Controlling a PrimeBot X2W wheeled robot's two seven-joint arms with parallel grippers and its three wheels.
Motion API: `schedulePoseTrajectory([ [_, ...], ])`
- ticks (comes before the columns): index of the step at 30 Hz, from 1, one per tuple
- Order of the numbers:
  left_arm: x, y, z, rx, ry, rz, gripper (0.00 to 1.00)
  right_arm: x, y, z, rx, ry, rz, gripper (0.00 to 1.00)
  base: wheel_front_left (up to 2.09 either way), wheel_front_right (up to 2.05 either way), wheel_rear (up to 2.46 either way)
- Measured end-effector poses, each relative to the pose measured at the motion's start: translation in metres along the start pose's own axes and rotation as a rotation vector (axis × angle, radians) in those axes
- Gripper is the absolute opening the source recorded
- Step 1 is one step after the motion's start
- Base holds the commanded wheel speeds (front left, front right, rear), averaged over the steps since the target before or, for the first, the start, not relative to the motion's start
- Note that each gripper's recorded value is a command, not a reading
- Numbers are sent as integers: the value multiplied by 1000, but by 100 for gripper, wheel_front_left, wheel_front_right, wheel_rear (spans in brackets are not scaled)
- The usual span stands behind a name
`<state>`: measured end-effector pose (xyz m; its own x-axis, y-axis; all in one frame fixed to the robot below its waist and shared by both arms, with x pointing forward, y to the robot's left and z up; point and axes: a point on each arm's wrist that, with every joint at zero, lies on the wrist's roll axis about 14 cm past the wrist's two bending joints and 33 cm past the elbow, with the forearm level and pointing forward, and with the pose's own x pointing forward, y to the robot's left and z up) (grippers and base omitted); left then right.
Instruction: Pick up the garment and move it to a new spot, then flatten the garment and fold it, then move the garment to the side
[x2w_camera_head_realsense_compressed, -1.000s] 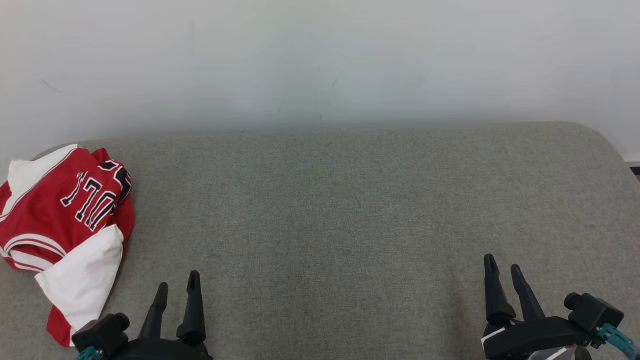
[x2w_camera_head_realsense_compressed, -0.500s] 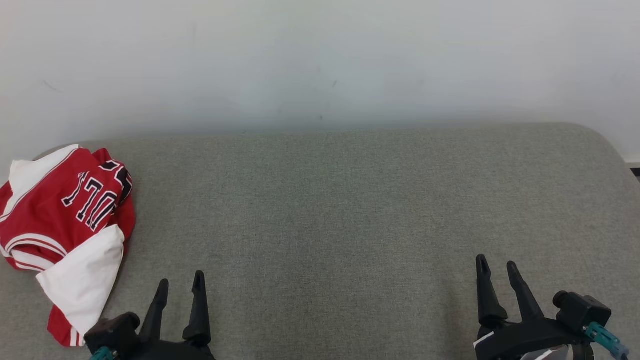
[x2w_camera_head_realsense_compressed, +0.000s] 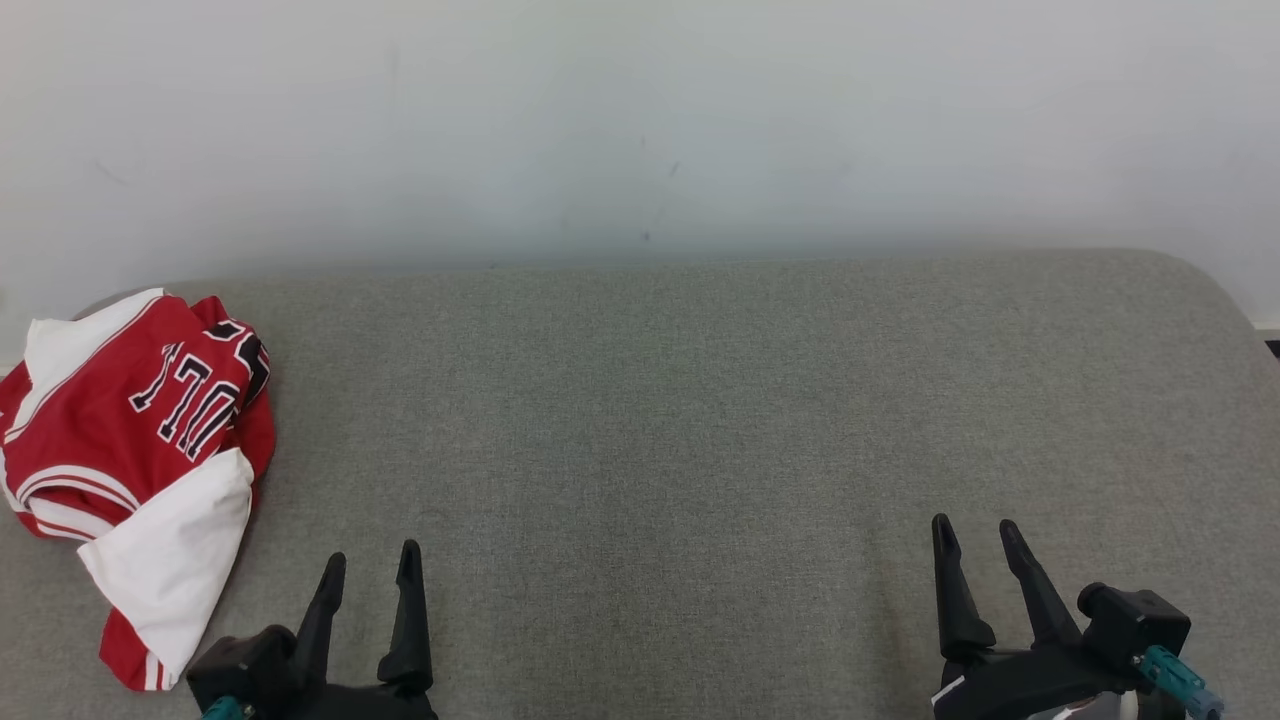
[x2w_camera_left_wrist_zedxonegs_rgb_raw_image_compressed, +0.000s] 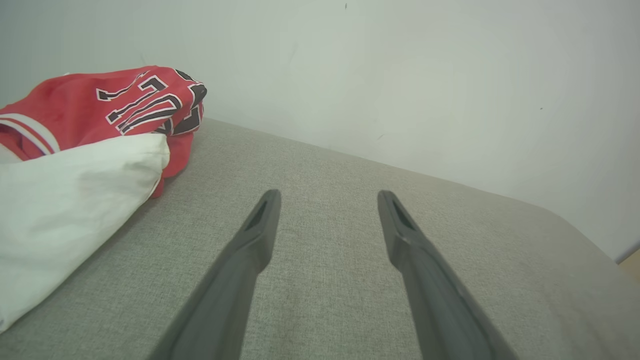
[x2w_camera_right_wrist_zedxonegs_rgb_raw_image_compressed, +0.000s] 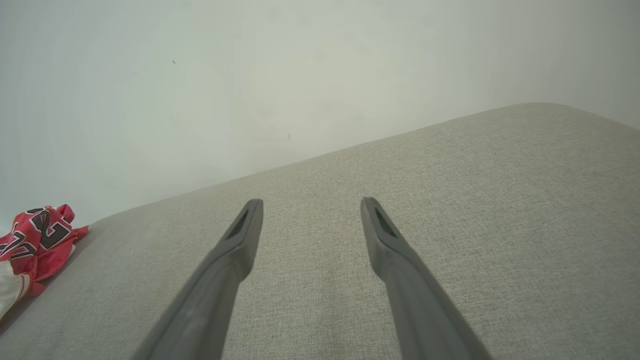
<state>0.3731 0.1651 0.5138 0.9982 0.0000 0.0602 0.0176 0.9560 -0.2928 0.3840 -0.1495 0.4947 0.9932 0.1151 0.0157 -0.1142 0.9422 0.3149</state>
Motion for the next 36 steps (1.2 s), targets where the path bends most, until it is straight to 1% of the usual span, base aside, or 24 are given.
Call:
schedulePoseTrajectory([
  [4,0,1,0,-2,-5,1,100,0,2,-3,-33,7,9,100,0,0,0],
  [30,-2,-2,-5,138,-18,-16,100,0,10,-6,-214,4,63,100,0,0,0],
  [36,-3,-1,-6,130,-13,-12,100,-1,10,-6,-218,2,63,100,0,0,0],
])
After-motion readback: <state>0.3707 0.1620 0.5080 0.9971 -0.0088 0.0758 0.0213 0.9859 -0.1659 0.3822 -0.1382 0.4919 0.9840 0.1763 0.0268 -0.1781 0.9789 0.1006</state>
